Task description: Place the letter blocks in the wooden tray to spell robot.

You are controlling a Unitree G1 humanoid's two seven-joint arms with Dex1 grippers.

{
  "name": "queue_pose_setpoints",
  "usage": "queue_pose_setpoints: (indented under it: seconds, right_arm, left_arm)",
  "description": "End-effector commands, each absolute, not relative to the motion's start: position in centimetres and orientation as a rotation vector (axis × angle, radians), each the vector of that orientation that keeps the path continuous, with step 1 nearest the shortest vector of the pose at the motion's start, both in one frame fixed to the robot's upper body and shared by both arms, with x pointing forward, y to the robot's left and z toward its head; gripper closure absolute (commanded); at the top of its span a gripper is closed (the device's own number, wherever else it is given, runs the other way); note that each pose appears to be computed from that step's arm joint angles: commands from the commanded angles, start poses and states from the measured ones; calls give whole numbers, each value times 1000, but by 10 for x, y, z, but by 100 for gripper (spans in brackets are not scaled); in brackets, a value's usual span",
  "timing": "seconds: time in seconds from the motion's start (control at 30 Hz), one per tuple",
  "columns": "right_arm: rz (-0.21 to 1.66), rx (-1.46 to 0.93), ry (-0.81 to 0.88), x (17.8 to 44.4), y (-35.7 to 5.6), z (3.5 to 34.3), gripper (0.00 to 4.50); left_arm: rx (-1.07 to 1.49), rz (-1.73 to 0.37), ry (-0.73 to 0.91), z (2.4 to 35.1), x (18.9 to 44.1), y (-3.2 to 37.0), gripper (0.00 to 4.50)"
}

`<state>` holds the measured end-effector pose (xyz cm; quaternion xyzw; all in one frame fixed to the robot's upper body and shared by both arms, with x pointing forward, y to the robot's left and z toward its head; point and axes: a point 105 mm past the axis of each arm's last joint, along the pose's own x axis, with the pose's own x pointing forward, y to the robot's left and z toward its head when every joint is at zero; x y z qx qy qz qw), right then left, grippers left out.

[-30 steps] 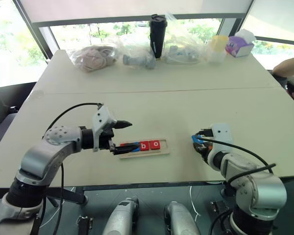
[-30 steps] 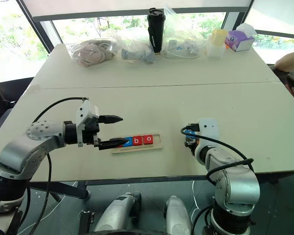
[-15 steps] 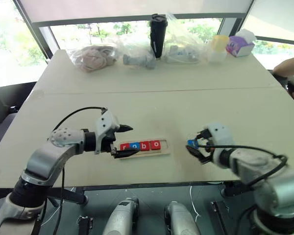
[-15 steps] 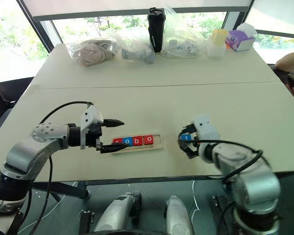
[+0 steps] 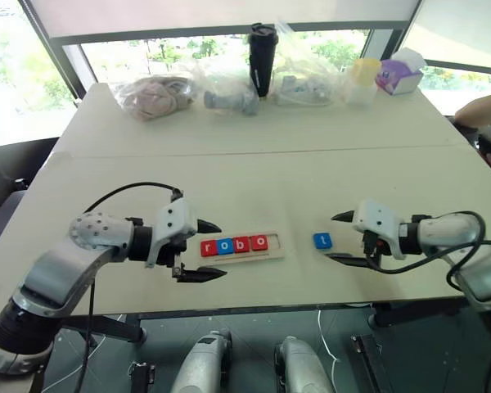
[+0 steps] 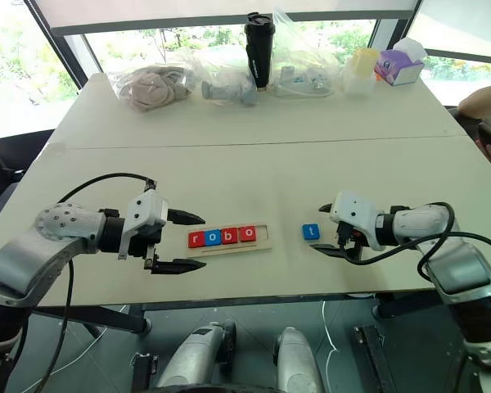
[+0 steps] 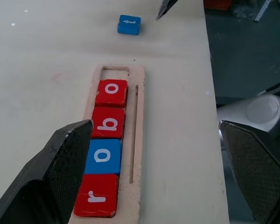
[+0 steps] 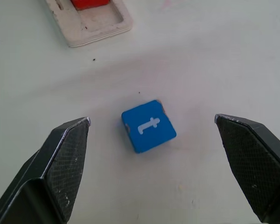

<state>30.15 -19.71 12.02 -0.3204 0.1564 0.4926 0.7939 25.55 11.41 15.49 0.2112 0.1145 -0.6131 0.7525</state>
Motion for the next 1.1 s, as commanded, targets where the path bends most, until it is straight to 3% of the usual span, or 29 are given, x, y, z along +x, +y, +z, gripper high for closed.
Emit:
queue_pose_setpoints:
  seconds: [0.03,0.3,0.4,0.5,0.53,0.57,0.7,0.87,1.1]
  right_arm:
    - [1094,-726,317,309,-201,113,5]
    - [1131,-660,362,315,-210,103,5]
    - [1151,-607,379,316,-210,102,96]
    - [1180,-563,402,316,-207,100,245]
    - [1186,-555,404,317,-205,100,313]
    - [1187,-551,403,318,-204,101,341]
    - [1196,-517,349,323,-189,120,340]
    - [1312,-521,242,317,-143,149,340]
    - [1414,-624,264,318,-112,135,340]
  left_arm:
    - [505,-1344,190,169,251,110,0]
    - [494,-1312,209,164,250,112,0]
    - [485,-1302,214,163,249,112,0]
    - [477,-1288,221,162,250,115,0]
    - [476,-1285,223,162,250,116,0]
    - [476,-1282,226,161,251,117,0]
    - [478,-1257,241,160,253,124,0]
    - [481,-1231,253,162,255,132,0]
    - [480,-1234,261,160,254,132,0]
